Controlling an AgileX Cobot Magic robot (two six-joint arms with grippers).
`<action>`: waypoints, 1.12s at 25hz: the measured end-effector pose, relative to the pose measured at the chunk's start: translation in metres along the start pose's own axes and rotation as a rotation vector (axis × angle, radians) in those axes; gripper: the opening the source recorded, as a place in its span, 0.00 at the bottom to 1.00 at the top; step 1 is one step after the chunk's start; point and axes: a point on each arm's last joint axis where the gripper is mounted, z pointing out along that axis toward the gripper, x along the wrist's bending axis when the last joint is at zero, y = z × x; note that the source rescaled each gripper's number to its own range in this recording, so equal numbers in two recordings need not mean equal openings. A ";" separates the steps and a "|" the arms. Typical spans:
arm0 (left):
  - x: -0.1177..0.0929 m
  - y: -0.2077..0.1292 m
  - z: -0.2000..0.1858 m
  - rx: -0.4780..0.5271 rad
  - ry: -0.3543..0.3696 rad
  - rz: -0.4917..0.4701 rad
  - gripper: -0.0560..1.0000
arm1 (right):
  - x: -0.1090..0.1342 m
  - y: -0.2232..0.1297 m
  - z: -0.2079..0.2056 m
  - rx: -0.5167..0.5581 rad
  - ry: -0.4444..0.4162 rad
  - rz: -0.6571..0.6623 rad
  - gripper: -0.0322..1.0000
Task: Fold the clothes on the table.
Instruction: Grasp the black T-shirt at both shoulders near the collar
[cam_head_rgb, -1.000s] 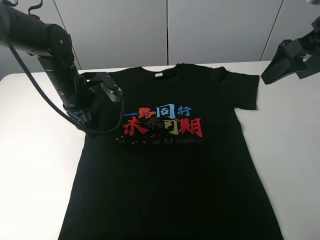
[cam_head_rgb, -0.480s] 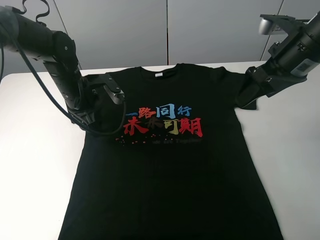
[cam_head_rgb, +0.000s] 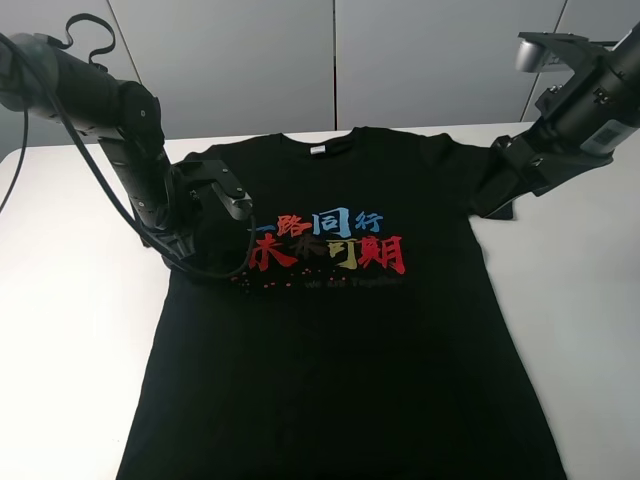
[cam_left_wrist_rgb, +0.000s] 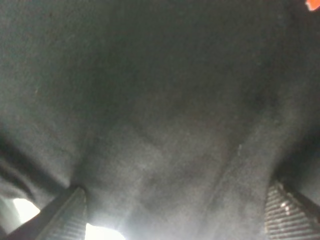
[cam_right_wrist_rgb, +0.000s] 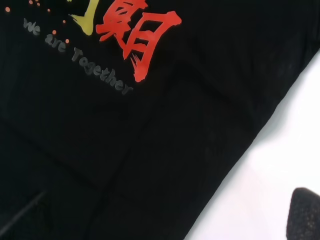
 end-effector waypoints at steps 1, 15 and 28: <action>0.000 0.000 0.000 0.000 0.000 0.000 0.94 | 0.000 0.000 0.000 0.000 0.000 0.000 1.00; 0.004 0.001 0.001 0.000 0.033 0.027 0.48 | 0.000 0.000 0.000 -0.001 -0.001 -0.003 1.00; 0.003 0.000 0.001 0.008 0.027 0.053 0.06 | -0.002 0.002 0.002 -0.011 -0.010 -0.016 1.00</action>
